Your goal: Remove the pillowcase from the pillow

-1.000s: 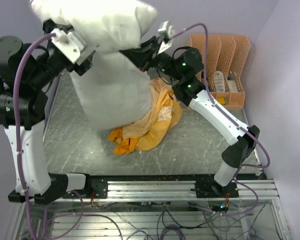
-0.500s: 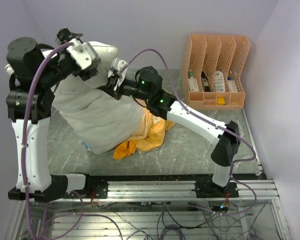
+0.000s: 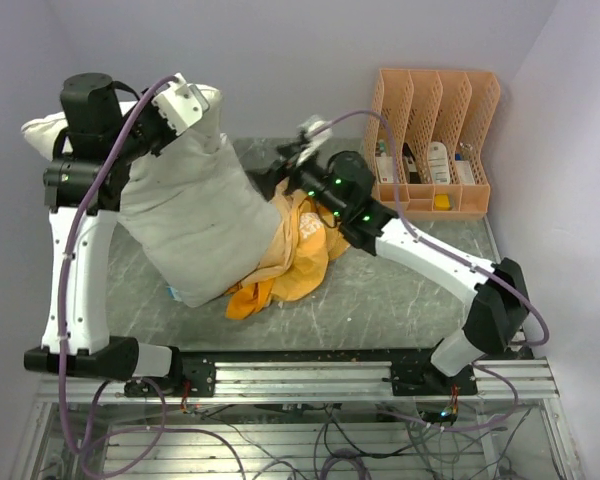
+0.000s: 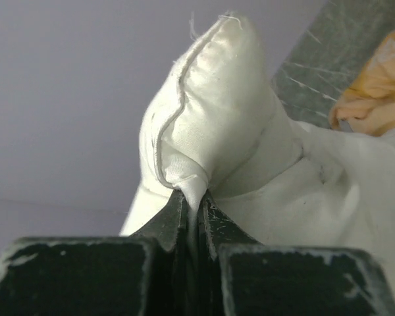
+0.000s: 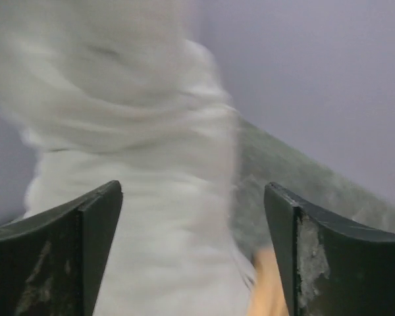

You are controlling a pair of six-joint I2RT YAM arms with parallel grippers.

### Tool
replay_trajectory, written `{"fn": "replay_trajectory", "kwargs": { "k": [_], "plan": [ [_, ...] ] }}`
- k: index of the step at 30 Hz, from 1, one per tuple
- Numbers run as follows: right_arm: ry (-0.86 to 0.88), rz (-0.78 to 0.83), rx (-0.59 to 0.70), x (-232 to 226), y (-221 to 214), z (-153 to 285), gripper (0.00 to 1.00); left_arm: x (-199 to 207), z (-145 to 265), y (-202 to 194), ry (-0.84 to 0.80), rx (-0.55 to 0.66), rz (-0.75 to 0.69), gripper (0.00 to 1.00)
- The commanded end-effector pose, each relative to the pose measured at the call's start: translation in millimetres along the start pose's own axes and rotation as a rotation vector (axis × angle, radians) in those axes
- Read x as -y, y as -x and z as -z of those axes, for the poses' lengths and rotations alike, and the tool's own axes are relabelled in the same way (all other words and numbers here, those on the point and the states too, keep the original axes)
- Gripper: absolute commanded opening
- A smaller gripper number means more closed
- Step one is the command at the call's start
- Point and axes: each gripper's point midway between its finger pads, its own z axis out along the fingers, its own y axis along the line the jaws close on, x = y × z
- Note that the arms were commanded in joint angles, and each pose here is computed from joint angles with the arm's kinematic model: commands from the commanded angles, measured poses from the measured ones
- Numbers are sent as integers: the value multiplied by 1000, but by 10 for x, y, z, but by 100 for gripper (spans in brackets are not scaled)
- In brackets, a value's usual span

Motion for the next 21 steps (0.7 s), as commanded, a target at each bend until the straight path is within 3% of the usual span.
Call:
{"fn": "replay_trajectory", "kwargs": {
  "k": [1,4,8,12,15,19,21],
  "plan": [
    [-427,-324,-117,1121,-688,474,94,-472,544,579,238,143,-80,7],
    [-564,-391,-252,1344,-1454,824,98,-533,684,717,256,168,-70,7],
    [-569,-471,-371,1252,-2136,943,99,-419,734,774,230,212,-62,7],
    [-568,-564,-434,1135,-2597,1053,86,-416,719,709,238,190,-61,7],
    [-609,-607,-455,1146,-2802,1122,61,-451,744,699,257,179,-78,7],
    [-734,-651,-436,1349,-2927,1329,16,-628,869,750,351,173,-125,7],
    [-835,-653,-418,1525,-2936,1504,6,-849,982,798,461,161,-176,7]
  ]
}}
